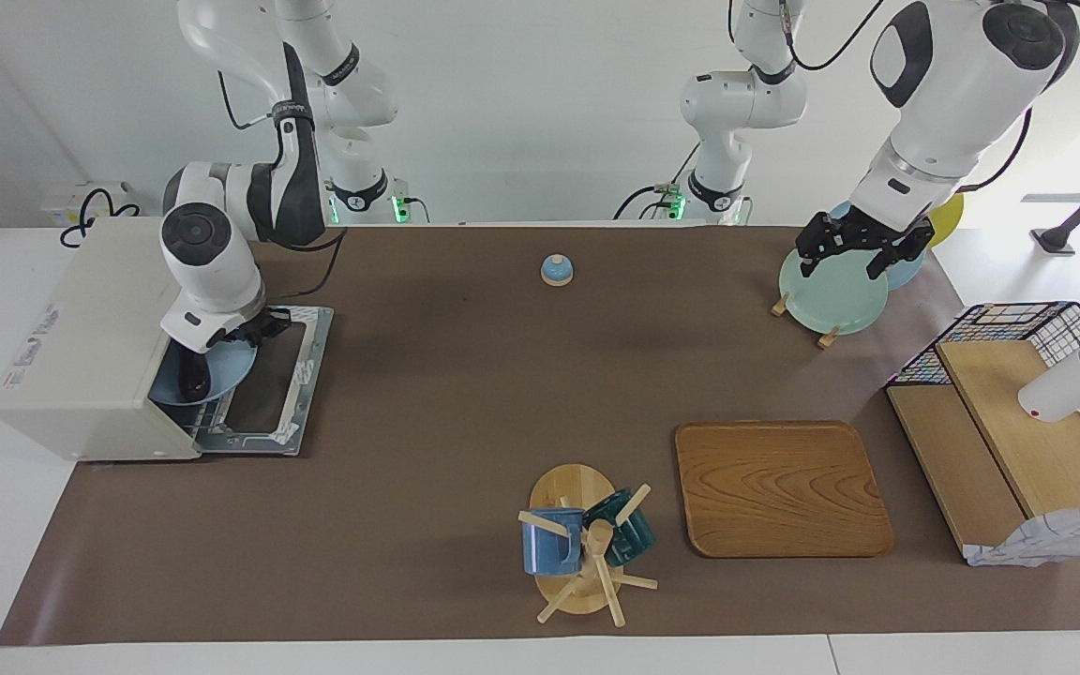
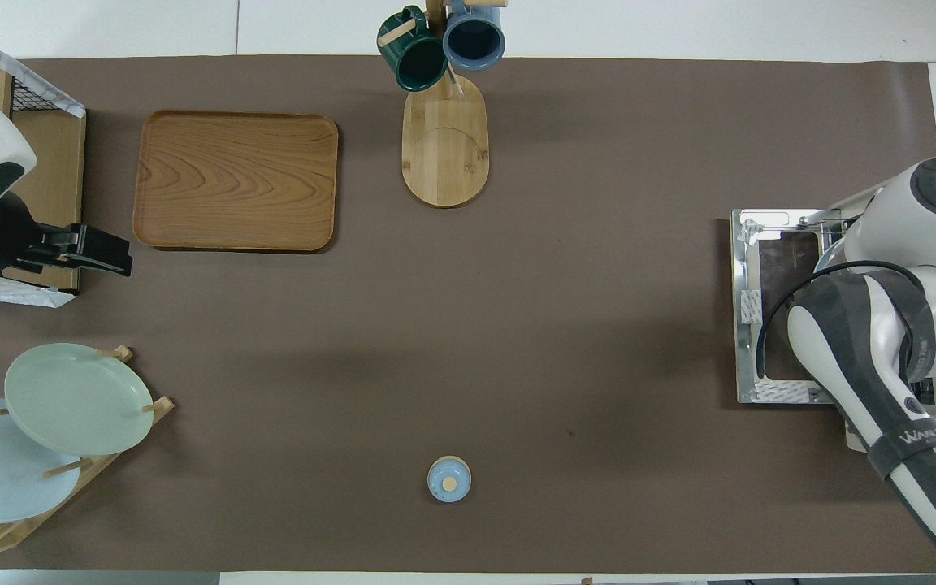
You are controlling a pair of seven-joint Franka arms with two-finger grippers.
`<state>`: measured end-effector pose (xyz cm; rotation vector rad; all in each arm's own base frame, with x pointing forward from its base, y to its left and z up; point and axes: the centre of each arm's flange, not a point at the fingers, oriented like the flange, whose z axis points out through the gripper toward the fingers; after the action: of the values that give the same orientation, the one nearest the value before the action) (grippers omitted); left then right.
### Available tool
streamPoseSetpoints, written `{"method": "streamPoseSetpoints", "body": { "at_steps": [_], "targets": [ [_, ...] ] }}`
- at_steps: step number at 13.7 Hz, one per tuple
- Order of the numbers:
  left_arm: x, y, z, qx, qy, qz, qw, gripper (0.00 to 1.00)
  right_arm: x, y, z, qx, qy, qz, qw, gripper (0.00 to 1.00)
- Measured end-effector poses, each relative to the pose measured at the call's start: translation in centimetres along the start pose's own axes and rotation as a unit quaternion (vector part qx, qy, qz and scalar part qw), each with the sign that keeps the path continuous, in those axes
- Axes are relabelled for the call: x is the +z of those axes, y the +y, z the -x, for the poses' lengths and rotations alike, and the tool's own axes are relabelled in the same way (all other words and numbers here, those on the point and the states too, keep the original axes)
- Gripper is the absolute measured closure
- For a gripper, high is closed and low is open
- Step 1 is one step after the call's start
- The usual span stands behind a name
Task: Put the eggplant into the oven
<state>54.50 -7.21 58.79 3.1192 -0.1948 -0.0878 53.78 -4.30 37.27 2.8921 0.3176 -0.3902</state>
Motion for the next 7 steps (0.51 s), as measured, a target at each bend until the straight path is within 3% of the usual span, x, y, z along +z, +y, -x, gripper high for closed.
{"method": "streamPoseSetpoints", "body": {
  "at_steps": [2, 3, 7],
  "targets": [
    [0.0, 0.0, 0.0, 0.0, 0.0, 0.0, 1.0, 0.0, 0.1, 0.2, 0.1, 0.002, 0.0, -0.001, 1.0, 0.57],
    [0.0, 0.0, 0.0, 0.0, 0.0, 0.0, 1.0, 0.0, 0.1, 0.2, 0.1, 0.002, 0.0, -0.001, 1.0, 0.53],
    [0.0, 0.0, 0.0, 0.0, 0.0, 0.0, 1.0, 0.0, -1.8, -0.9, -0.2, -0.004, 0.013, -0.003, 1.0, 0.53]
  ]
}}
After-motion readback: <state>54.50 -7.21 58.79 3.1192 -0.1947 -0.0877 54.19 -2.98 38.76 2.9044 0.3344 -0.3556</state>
